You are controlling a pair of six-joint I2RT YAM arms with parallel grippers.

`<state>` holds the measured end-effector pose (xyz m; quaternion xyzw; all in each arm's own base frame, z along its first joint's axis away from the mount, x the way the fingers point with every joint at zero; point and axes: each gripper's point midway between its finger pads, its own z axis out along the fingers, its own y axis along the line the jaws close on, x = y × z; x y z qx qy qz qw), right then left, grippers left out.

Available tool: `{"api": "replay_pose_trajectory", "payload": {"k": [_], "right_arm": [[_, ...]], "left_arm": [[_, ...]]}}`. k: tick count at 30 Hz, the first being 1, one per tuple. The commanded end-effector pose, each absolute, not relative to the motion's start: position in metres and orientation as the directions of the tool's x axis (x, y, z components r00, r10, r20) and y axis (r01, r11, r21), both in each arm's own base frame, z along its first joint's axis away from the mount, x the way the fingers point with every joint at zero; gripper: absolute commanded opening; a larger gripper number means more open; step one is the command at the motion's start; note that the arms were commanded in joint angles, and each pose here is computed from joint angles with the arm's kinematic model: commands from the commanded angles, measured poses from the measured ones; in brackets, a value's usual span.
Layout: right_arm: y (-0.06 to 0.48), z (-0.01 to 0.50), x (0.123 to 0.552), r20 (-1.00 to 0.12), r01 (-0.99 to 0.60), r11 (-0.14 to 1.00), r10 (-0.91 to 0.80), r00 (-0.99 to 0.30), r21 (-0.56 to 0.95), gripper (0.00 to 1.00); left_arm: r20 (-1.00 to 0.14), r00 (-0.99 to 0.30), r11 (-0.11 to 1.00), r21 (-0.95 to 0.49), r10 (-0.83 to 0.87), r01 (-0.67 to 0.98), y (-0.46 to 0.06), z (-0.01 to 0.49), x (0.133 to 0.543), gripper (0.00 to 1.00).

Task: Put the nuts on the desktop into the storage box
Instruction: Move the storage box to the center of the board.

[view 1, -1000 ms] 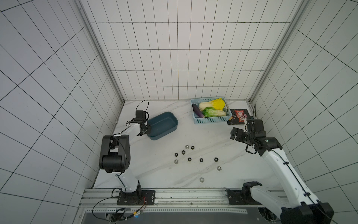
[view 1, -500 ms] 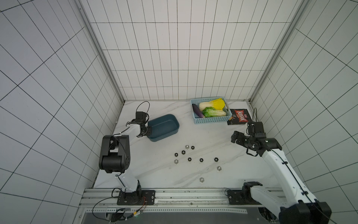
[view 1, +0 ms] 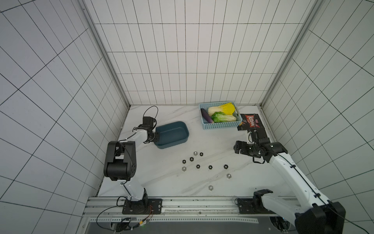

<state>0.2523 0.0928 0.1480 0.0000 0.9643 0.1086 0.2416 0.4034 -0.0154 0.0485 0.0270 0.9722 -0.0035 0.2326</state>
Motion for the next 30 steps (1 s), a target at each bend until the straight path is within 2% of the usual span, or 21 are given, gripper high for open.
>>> {"api": "replay_pose_trajectory", "payload": {"k": [1,7,23,28,30], "right_arm": [[0.101,0.156,0.252,-0.465,-0.093,0.973,0.015,-0.885,0.21,0.96],[0.105,0.15,0.251,-0.451,-0.095,0.977,0.0,-0.893,0.188,0.96],[0.142,0.13,0.252,-0.406,-0.137,0.973,-0.05,-0.912,0.187,0.93],[0.14,0.118,0.25,-0.381,-0.062,0.992,-0.017,-0.924,0.107,0.91],[0.133,0.11,0.241,-0.351,-0.007,0.996,0.023,-0.936,0.085,0.87]], "left_arm": [[-0.45,-0.884,0.991,0.037,0.129,0.126,-0.032,0.048,0.408,0.28],[-0.44,-0.874,0.978,0.068,0.206,0.196,-0.057,0.046,0.412,0.28],[-0.426,-0.87,0.961,-0.001,0.249,0.275,-0.091,0.048,0.41,0.36],[-0.412,-0.869,0.951,-0.014,0.276,0.309,-0.102,0.044,0.404,0.37],[-0.409,-0.867,0.948,-0.012,0.285,0.317,-0.105,0.043,0.403,0.37]]}}
